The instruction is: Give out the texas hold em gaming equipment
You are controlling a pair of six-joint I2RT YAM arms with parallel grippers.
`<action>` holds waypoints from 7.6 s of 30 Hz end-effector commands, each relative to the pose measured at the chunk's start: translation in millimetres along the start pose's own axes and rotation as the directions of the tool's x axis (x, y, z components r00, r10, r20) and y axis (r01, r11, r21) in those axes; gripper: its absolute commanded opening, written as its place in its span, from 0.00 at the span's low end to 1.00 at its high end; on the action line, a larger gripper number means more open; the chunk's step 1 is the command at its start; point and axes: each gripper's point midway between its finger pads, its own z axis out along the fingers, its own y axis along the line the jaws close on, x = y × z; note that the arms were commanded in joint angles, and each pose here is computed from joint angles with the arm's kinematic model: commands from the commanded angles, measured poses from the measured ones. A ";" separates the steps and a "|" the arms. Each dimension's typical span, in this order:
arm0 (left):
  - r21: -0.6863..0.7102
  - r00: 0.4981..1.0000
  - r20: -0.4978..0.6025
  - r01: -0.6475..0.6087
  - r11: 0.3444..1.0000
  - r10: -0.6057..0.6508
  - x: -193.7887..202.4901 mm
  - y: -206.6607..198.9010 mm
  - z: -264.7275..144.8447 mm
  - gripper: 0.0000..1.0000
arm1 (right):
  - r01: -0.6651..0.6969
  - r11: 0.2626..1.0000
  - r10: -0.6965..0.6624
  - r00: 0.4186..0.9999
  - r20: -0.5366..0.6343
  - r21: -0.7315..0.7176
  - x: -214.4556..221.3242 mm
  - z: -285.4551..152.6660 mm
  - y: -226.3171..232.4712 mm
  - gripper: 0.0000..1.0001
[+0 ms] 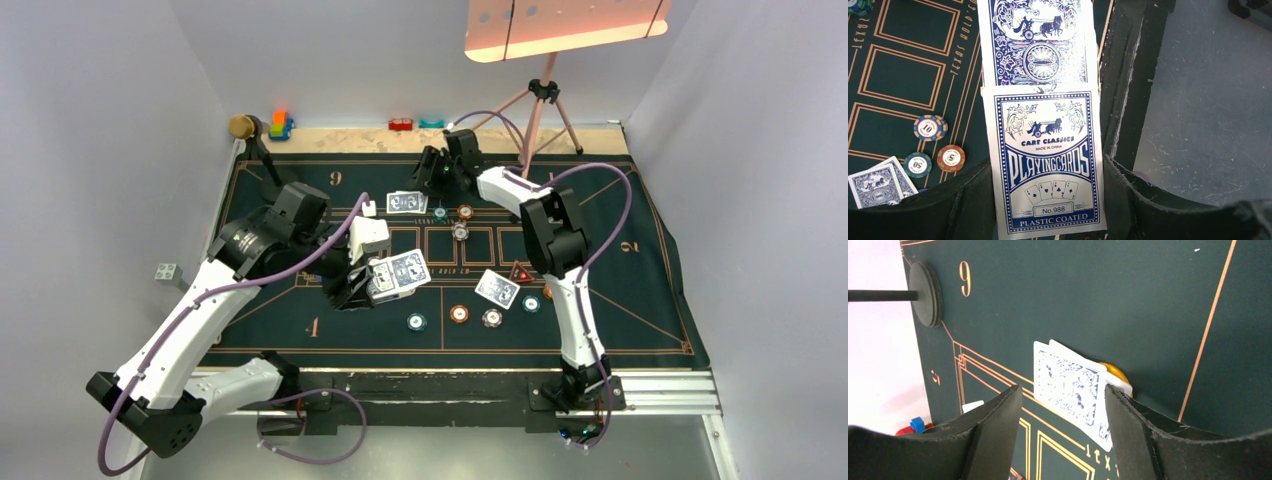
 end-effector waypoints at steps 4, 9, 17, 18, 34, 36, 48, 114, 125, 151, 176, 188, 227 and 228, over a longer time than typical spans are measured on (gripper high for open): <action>-0.010 0.999 0.042 -0.024 1.000 0.025 -8.4 2.4 -2.0 0.00 | 0.131 0.991 -0.130 0.984 0.125 -0.004 -41.6 -66.5 54.7 0.68; -0.011 0.999 0.044 -0.024 1.000 0.025 -7.9 2.3 -2.2 0.00 | 0.167 0.982 -0.151 0.976 0.156 -0.091 -42.1 -115.9 91.4 0.69; -0.017 0.999 0.037 -0.027 0.999 0.028 -3.4 4.6 0.8 0.00 | 0.209 0.941 -0.177 0.974 0.142 -0.267 11.3 -216.1 125.6 0.88; -0.017 0.999 0.037 -0.027 0.999 0.027 -3.3 4.7 1.0 0.00 | 0.214 0.933 -0.181 0.974 0.136 -0.290 20.8 -228.3 128.3 0.89; -0.015 0.999 0.045 -0.023 1.000 0.023 -10.0 10.2 4.6 0.00 | 0.231 0.820 -0.264 0.964 0.012 -0.523 152.5 -303.1 163.7 0.96; -0.018 0.998 0.049 -0.029 0.999 0.030 -12.2 11.3 4.7 0.00 | 0.214 0.820 -0.252 0.968 0.002 -0.532 155.8 -301.5 162.0 0.96; -0.025 0.998 0.058 -0.035 0.999 0.036 -20.2 14.9 3.4 0.00 | 0.112 0.773 -0.214 0.973 -0.091 -0.624 184.2 -287.0 180.6 0.98; -0.027 0.996 0.075 -0.051 0.998 0.053 -20.5 3.6 -8.7 0.00 | 0.170 0.851 -0.157 0.985 0.067 -0.497 141.0 -308.6 150.6 0.29; -0.026 0.996 0.073 -0.047 0.999 0.049 -20.2 3.4 -9.2 0.00 | 0.194 0.853 -0.145 0.980 0.138 -0.485 118.6 -333.7 150.6 0.27; -0.006 0.996 0.071 -0.045 0.999 0.045 -13.1 -2.8 -8.4 0.00 | 0.018 0.994 -0.008 0.996 0.094 -0.112 141.1 -293.6 -15.2 0.07; 0.017 0.996 0.082 -0.028 0.999 0.026 -17.2 -2.6 -3.9 0.00 | 0.183 0.797 -0.167 0.983 0.082 -0.575 138.4 -333.3 172.3 0.89; 0.009 0.996 0.087 -0.036 0.999 0.035 -19.4 -3.6 -7.3 0.00 | 0.145 0.788 -0.201 0.979 -0.028 -0.598 179.0 -296.8 188.7 0.93; 0.004 0.993 0.106 -0.045 0.999 0.044 -25.3 -7.8 -14.4 0.00 | 0.134 0.875 -0.162 0.987 -0.020 -0.465 173.8 -302.9 147.7 0.47; 0.003 0.993 0.106 -0.045 0.999 0.044 -25.3 -7.6 -14.4 0.00 | 0.135 0.874 -0.160 0.987 -0.014 -0.466 172.4 -304.7 147.8 0.46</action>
